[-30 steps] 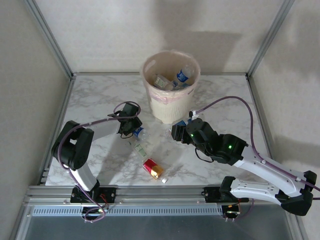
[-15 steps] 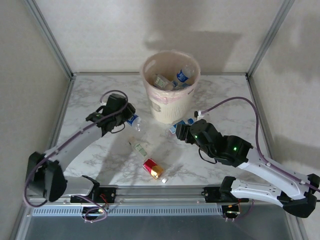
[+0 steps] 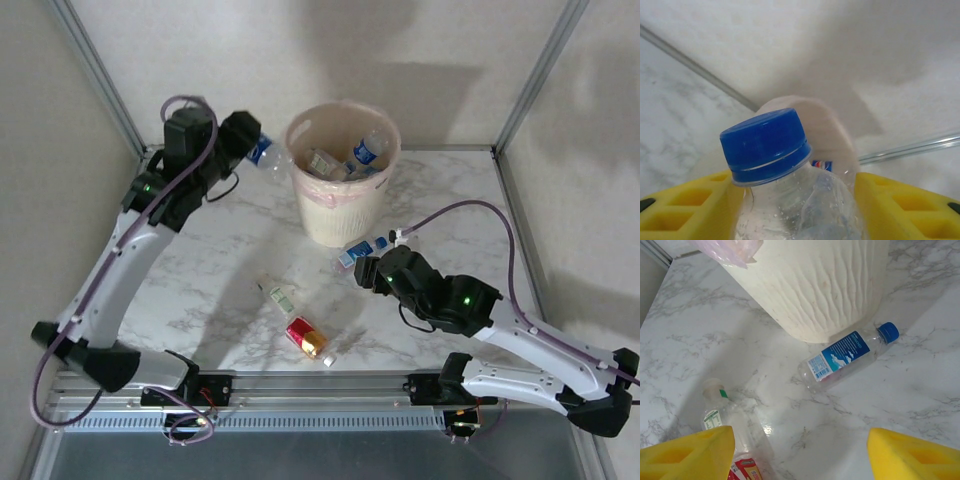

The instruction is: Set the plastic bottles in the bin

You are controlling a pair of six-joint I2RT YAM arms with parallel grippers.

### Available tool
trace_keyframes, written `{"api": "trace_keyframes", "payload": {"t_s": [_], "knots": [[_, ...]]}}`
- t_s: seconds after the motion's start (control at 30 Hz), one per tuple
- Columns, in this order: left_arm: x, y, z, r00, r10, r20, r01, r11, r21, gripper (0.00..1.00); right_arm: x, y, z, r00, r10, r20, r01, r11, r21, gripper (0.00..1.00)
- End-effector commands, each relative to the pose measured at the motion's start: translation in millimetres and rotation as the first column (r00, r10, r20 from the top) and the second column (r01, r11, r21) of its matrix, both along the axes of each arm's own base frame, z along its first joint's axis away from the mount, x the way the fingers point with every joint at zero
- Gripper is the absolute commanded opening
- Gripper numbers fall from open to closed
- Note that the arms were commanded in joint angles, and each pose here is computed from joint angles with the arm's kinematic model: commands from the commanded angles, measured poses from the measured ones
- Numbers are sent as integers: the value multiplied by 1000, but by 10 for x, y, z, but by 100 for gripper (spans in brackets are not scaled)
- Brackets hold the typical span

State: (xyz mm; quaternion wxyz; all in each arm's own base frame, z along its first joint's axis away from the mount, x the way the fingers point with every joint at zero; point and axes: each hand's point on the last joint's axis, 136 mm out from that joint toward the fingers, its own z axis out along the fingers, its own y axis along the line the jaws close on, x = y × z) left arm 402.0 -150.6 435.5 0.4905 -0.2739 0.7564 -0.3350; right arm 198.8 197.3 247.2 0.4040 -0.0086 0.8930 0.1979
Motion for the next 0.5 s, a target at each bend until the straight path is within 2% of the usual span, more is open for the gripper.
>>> {"api": "trace_keyframes", "payload": {"t_s": [0.0, 0.23, 0.47], "knots": [[370, -324, 116, 998, -54, 30, 55, 998, -42, 56, -42, -45, -11, 1000, -14, -8, 15, 1000, 21, 70], [1026, -948, -81, 993, -117, -8, 117, 991, -61, 55, -87, -155, -51, 999, -43, -21, 44, 998, 34, 70], [1229, -1159, -246, 992, -125, -19, 124, 992, -29, 56, -109, -231, -67, 998, -61, -23, 62, 997, 36, 70]]}}
